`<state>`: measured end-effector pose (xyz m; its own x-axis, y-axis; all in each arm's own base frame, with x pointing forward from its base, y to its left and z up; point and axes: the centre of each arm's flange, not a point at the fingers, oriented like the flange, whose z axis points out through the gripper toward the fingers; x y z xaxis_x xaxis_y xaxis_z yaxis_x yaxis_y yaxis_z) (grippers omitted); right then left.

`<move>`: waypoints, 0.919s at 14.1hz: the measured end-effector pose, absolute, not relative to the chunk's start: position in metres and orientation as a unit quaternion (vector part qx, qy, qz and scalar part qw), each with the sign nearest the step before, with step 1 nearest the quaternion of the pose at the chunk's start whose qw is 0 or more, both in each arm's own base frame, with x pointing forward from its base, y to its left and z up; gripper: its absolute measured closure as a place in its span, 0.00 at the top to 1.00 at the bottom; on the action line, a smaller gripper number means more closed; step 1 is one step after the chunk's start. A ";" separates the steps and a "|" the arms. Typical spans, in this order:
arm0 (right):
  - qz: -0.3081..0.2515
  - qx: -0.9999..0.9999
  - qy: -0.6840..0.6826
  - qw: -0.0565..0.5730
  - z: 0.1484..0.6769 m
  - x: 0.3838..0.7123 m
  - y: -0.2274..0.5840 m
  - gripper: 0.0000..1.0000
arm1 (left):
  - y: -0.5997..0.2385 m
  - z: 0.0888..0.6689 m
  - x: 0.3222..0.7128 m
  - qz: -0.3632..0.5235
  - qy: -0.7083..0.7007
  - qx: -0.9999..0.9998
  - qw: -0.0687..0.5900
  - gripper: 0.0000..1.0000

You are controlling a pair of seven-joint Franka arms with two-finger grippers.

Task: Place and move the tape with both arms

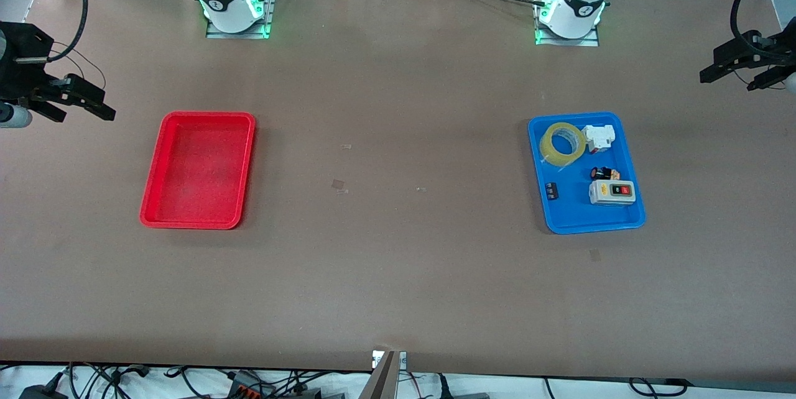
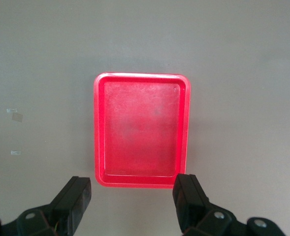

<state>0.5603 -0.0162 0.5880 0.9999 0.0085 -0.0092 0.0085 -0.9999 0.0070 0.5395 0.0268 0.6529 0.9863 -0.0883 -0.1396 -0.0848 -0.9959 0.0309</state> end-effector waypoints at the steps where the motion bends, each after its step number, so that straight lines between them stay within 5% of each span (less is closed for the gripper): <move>1: -0.005 1.000 0.004 0.004 0.588 0.560 -0.017 1.00 | 0.027 0.652 0.540 -0.071 -0.043 0.996 0.012 1.00; 13: -0.005 1.000 0.003 0.004 0.589 0.560 -0.019 1.00 | 0.025 0.645 0.540 -0.078 -0.045 0.996 0.013 1.00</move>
